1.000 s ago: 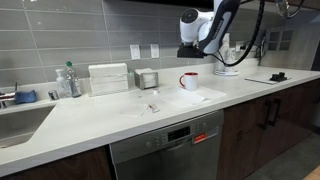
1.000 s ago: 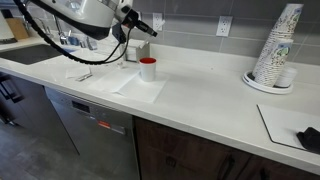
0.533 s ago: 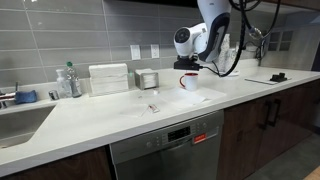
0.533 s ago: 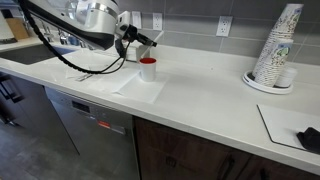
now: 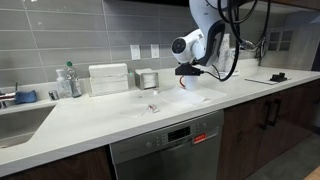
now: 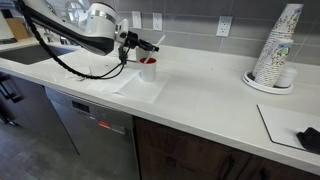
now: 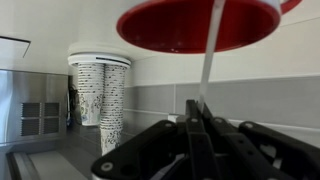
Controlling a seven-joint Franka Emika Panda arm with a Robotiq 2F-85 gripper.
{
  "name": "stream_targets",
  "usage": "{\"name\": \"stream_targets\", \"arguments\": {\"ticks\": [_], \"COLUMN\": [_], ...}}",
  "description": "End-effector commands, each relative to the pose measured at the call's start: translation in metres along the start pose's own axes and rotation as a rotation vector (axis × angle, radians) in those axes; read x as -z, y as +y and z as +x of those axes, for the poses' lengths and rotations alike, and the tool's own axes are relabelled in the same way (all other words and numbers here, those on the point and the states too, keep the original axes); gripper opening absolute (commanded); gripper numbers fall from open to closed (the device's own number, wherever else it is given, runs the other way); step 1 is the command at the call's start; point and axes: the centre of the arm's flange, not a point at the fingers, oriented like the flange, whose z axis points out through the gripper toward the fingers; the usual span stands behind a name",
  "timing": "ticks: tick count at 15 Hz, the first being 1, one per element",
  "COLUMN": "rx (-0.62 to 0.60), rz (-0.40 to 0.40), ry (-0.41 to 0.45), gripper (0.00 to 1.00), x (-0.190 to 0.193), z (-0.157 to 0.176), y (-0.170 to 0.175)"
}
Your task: Put the straw in the mug
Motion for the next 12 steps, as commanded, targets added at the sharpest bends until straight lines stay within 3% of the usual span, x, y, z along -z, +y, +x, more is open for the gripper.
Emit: {"name": "stream_targets", "arguments": {"ticks": [1,5,9,12], "rx": [0.038,0.041,0.058,0.102], "rz": [-0.031,-0.021,0.053,0.129], "ry": [-0.002,-0.008,-0.082,-0.171], "gripper": [0.36,0.66,0.95,1.00], "x": [0.007,0.019,0.048,0.074], "z": [-0.014,-0.003,0.020,0.038], "y": [0.009,0.012,0.014,0.018]}}
